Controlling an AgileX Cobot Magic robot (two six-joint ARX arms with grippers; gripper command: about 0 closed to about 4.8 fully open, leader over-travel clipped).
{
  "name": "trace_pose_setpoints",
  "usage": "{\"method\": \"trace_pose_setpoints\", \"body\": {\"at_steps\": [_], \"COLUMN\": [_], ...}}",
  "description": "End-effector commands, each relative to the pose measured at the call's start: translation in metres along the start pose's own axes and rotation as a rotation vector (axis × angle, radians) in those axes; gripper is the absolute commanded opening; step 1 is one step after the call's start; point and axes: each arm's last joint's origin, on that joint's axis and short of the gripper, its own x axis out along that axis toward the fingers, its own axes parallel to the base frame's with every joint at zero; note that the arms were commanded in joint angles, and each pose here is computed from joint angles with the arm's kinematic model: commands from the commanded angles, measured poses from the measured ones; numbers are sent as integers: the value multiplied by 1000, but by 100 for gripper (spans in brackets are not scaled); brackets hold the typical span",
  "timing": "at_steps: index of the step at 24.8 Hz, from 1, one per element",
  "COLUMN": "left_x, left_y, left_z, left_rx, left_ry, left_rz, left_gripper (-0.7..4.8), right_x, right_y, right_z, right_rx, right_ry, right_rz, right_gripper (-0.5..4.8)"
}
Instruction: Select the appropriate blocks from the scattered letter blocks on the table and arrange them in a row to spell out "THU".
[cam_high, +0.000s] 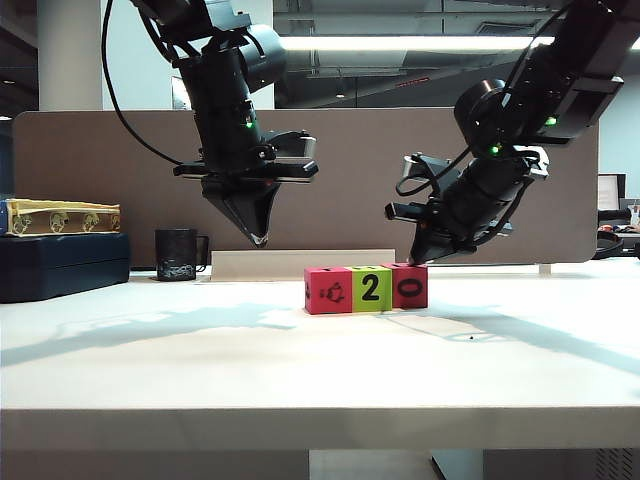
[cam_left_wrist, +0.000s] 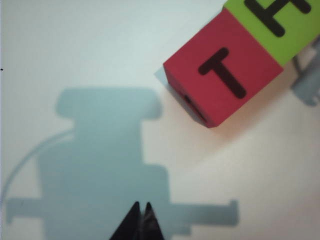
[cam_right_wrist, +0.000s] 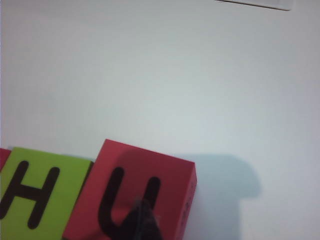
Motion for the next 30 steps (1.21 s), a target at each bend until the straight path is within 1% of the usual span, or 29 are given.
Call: {"method": "trace_pose_setpoints", "body": {"at_steps": [1, 5, 8, 10, 12, 17, 21, 23, 25, 30], "left_x": [-4, -4, -4, -4, -4, -4, -4, -6, -6, -8], "left_y": [0, 0, 0, 0, 0, 0, 0, -1, -1, -3], "left_z": [1, 2, 2, 2, 2, 2, 1, -3, -6, -5], "left_rx": [0, 0, 0, 0, 0, 0, 0, 4, 6, 3], "left_ry": [-14, -15, -15, -15, -15, -15, -7, 30, 59, 50], "left_rz": [-1, -1, -1, -1, -1, -1, 2, -7, -16, -80], "left_gripper": [-6, -6, -6, -6, -6, -6, -6, -6, -6, -6], "right_x": [1, 1, -1, -4, -11, -17, -28, -46, -60, -91], "right_y": [5, 8, 7, 7, 7, 8, 12, 15, 18, 28], "right_z": [0, 0, 4, 8, 17, 22, 23, 26, 30, 39], "right_rx": [-7, -12, -24, -35, -57, -58, -59, -57, -53, -42], "right_ry": [4, 4, -20, -42, -80, -93, -29, 45, 77, 119], "right_rz": [26, 27, -43, -51, -124, -127, -128, -129, -124, -56], "right_gripper": [-6, -6, -6, -6, -6, -6, -6, -6, -6, -6]}}
